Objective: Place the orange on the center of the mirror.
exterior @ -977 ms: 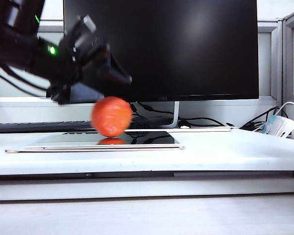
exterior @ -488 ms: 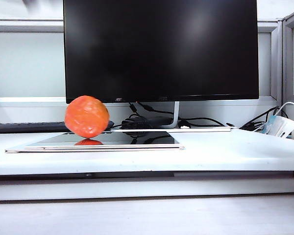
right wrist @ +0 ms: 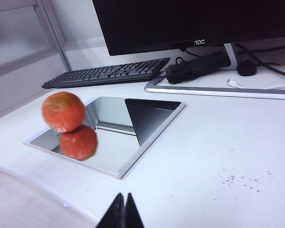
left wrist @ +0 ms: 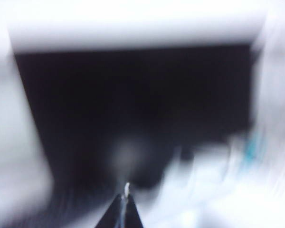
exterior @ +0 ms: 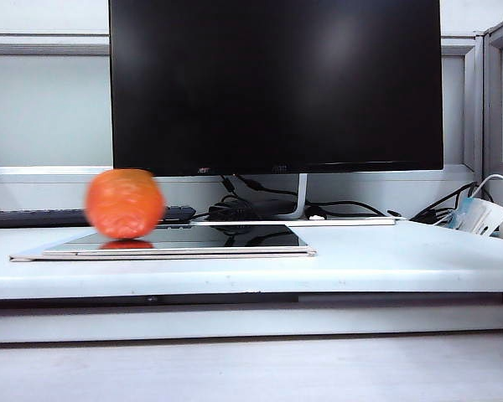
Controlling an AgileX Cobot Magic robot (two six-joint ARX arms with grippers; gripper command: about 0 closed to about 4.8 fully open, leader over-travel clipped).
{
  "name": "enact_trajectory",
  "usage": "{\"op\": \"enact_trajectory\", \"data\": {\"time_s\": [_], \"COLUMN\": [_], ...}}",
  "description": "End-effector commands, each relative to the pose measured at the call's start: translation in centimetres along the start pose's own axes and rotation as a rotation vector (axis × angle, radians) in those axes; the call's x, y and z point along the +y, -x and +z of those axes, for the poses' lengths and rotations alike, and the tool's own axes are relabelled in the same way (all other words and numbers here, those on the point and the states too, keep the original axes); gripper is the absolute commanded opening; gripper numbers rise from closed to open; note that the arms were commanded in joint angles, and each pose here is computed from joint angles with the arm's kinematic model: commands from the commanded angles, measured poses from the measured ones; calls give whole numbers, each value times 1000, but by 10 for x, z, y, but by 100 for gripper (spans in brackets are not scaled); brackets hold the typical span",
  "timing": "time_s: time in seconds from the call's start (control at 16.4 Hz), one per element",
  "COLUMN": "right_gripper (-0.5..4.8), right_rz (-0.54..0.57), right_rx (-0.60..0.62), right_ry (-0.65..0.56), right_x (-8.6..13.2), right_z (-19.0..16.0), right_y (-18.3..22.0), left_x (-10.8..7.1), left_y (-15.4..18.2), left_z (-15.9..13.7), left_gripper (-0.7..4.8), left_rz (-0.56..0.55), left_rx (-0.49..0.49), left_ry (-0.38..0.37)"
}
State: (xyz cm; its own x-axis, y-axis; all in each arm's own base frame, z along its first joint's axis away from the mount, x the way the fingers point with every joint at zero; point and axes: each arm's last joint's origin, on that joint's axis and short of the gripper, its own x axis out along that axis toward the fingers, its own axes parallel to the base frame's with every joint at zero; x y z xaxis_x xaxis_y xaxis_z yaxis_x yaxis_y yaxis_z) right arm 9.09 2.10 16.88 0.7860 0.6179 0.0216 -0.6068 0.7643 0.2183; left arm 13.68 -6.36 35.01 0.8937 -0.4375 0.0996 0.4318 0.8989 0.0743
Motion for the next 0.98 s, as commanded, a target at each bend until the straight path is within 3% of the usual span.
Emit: {"op": "enact_trajectory", "data": {"time_s": [0.06, 0.18, 0.31, 0.61, 0.85, 0.98], "right_gripper": [-1, -1, -1, -1, -1, -1], "right_rz": [0, 1, -1, -17, -17, -17], "right_rx": [-9, -9, -9, -13, -13, -13], "right_ry": [7, 7, 6, 6, 7, 6], "right_x": [0, 0, 0, -1, -1, -1], "right_z": [-1, -1, -1, -1, -1, -1], "right_y": [0, 0, 0, 0, 0, 0], "left_x": [-2, -4, -7, -11, -14, -14], "left_y": [-9, -22, -50, -111, -121, -122], "left_z": [-32, -46, -68, -132, -168, -172], "left_gripper": [-6, 25, 479, 479, 479, 479], "left_rz": [-17, -85, -137, -201, -193, -195], "left_rx": [258, 307, 386, 481, 620, 641], "left_ry": [7, 19, 34, 84, 123, 125]}}
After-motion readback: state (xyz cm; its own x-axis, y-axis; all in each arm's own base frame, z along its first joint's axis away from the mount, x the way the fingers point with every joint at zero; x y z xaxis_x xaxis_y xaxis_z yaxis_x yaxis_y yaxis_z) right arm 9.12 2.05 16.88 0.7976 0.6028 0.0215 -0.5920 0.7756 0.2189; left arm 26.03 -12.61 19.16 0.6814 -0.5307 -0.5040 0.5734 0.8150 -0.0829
